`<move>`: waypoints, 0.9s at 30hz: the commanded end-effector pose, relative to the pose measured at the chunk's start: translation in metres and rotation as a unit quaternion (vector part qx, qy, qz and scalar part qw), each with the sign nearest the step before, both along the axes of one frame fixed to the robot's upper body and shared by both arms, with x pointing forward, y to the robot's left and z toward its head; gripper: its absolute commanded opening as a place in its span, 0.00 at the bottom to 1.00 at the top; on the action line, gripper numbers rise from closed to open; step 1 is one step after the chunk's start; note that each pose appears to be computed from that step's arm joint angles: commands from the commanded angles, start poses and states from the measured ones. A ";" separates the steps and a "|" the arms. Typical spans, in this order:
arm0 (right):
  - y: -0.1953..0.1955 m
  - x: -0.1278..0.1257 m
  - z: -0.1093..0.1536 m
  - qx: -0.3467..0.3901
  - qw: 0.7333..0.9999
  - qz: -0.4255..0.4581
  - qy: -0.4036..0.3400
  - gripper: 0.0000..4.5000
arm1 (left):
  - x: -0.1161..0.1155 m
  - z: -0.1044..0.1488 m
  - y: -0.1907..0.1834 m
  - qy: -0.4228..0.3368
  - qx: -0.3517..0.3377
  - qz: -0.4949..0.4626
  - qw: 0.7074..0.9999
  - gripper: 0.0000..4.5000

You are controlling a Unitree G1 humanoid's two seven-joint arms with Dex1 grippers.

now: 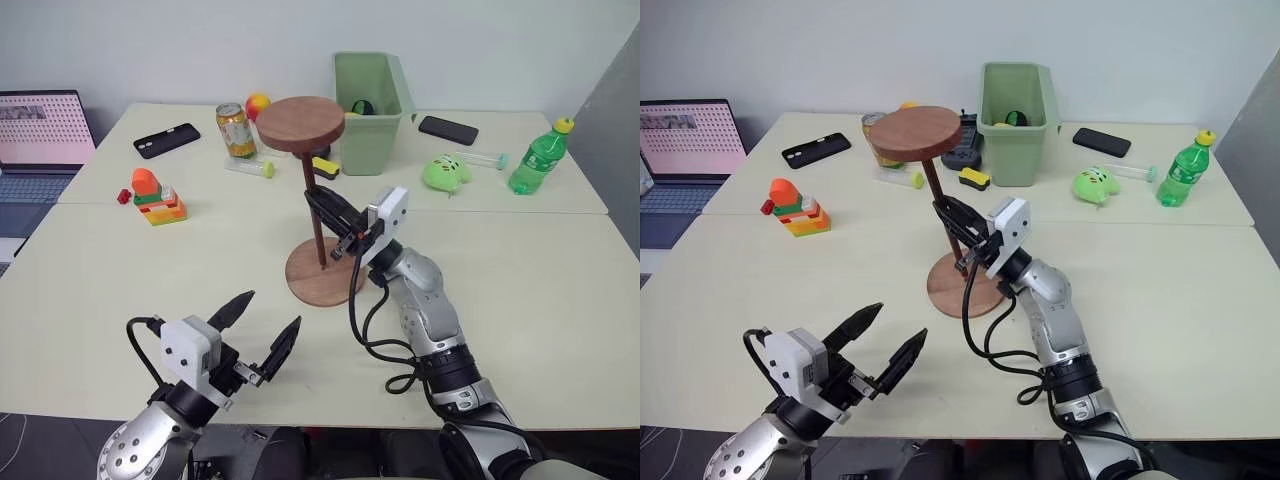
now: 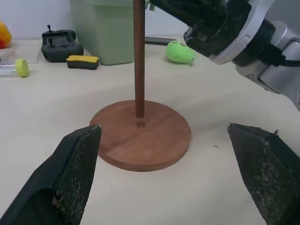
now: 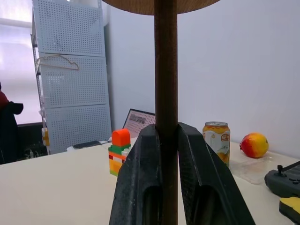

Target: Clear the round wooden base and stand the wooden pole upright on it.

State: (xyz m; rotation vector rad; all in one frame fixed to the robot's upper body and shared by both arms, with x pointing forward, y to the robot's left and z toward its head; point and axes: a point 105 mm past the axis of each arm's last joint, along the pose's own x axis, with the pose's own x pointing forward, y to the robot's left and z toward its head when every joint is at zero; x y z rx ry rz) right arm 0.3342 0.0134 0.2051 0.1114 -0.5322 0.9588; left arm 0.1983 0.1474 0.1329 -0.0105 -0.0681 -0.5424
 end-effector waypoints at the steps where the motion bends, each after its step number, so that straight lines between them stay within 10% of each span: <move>1: 0.004 -0.003 0.003 0.003 1.000 -0.001 -0.019 0.04 | 0.002 0.006 0.007 -0.019 0.008 0.011 1.000 1.00; 27: -0.004 -0.004 -0.021 -0.032 0.999 -0.014 0.006 0.04 | 0.009 0.010 0.021 -0.039 0.028 0.027 0.998 1.00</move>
